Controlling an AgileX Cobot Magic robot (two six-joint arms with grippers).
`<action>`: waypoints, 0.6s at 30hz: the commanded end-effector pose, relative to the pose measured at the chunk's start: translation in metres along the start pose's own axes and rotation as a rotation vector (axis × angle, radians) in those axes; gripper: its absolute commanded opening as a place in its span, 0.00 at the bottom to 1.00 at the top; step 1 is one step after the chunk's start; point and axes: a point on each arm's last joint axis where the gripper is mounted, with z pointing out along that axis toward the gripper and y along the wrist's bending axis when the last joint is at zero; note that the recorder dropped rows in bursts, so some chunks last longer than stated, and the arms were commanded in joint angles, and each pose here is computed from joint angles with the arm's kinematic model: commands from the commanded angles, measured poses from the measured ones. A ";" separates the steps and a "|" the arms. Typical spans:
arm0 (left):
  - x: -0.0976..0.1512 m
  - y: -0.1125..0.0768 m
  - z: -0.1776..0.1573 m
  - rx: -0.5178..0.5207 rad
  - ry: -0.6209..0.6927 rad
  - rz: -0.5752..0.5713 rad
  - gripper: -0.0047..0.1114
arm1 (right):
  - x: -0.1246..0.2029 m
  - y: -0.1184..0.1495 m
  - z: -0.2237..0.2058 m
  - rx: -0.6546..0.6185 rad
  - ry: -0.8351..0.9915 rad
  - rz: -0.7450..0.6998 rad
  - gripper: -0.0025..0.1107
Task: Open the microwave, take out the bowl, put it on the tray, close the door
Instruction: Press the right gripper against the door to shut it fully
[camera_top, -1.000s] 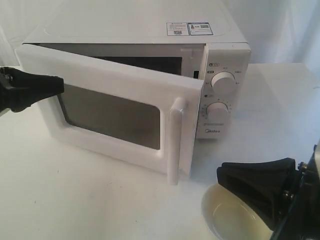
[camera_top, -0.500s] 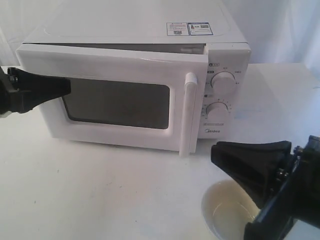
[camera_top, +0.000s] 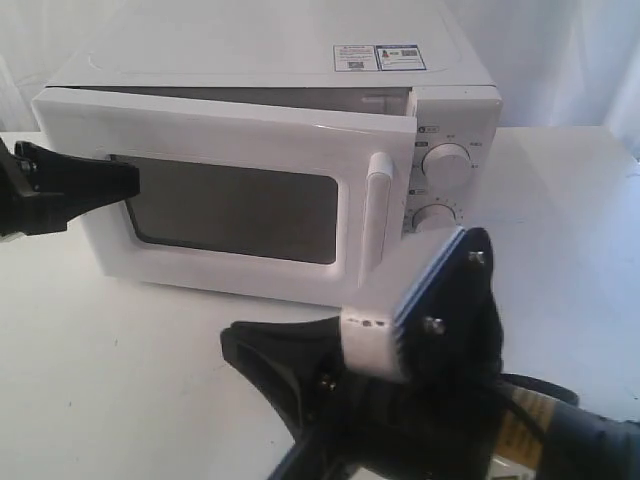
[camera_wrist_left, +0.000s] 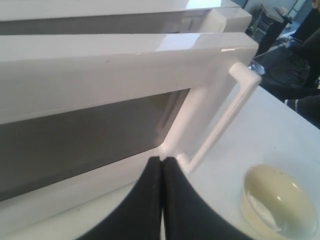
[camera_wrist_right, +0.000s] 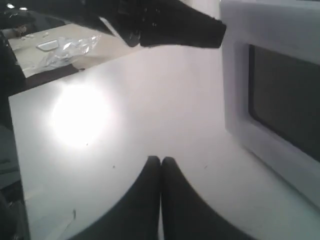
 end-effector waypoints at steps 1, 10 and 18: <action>0.007 0.003 0.001 -0.034 0.009 -0.035 0.04 | 0.002 -0.014 0.019 0.157 -0.157 -0.054 0.02; 0.007 0.002 0.001 -0.024 -0.007 -0.067 0.04 | 0.016 -0.040 0.039 0.463 -0.298 -0.124 0.02; 0.007 0.000 0.001 0.007 -0.004 -0.067 0.04 | 0.003 -0.055 0.072 0.564 -0.330 -0.139 0.02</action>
